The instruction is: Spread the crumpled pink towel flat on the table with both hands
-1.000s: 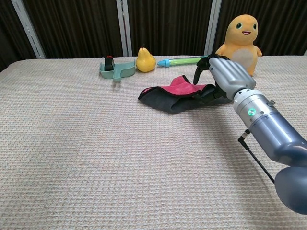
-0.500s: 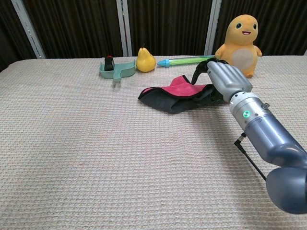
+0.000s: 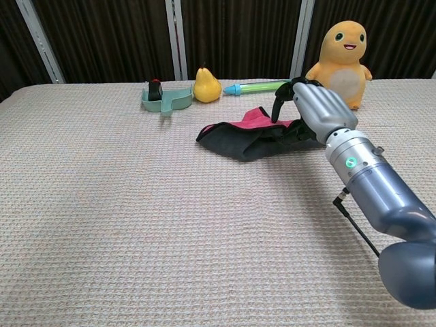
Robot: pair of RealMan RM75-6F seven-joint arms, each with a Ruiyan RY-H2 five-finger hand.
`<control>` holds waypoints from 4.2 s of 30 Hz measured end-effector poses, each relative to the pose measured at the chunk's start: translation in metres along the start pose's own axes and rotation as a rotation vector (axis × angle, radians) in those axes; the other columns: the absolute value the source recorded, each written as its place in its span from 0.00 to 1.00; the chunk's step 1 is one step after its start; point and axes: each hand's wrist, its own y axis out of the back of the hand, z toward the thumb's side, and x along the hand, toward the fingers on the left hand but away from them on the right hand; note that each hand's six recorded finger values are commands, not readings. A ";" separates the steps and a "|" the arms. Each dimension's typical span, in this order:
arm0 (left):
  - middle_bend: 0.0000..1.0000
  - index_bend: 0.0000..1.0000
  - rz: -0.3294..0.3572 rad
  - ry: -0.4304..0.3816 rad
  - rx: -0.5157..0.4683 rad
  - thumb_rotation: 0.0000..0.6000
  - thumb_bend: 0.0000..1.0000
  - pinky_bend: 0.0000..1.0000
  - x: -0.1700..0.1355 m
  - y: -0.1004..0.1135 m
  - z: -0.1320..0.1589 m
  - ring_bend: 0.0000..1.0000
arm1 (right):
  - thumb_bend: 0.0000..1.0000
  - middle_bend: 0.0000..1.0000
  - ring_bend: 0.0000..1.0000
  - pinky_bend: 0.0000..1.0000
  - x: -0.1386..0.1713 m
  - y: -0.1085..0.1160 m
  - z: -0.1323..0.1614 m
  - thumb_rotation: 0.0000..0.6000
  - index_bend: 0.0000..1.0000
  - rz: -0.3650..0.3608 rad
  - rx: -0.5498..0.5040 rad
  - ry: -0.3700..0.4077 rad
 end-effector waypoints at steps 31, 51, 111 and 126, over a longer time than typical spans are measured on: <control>0.00 0.00 -0.027 -0.014 -0.010 1.00 0.00 0.00 -0.001 -0.005 0.006 0.00 | 0.56 0.24 0.06 0.04 -0.010 0.034 -0.004 1.00 0.60 -0.035 0.002 0.024; 0.00 0.00 -0.080 -0.009 -0.079 1.00 0.00 0.00 0.011 -0.016 0.020 0.00 | 0.56 0.24 0.06 0.04 -0.042 0.182 0.025 1.00 0.60 -0.219 0.073 0.063; 0.11 0.22 -0.024 -0.363 -0.419 1.00 0.23 0.10 0.172 0.054 0.225 0.01 | 0.56 0.24 0.06 0.04 -0.027 0.250 0.028 1.00 0.60 -0.240 0.177 0.104; 0.09 0.19 -0.145 -0.396 -0.456 1.00 0.20 0.10 0.206 0.060 0.296 0.01 | 0.57 0.24 0.06 0.04 -0.021 0.260 0.023 1.00 0.61 -0.234 0.148 0.098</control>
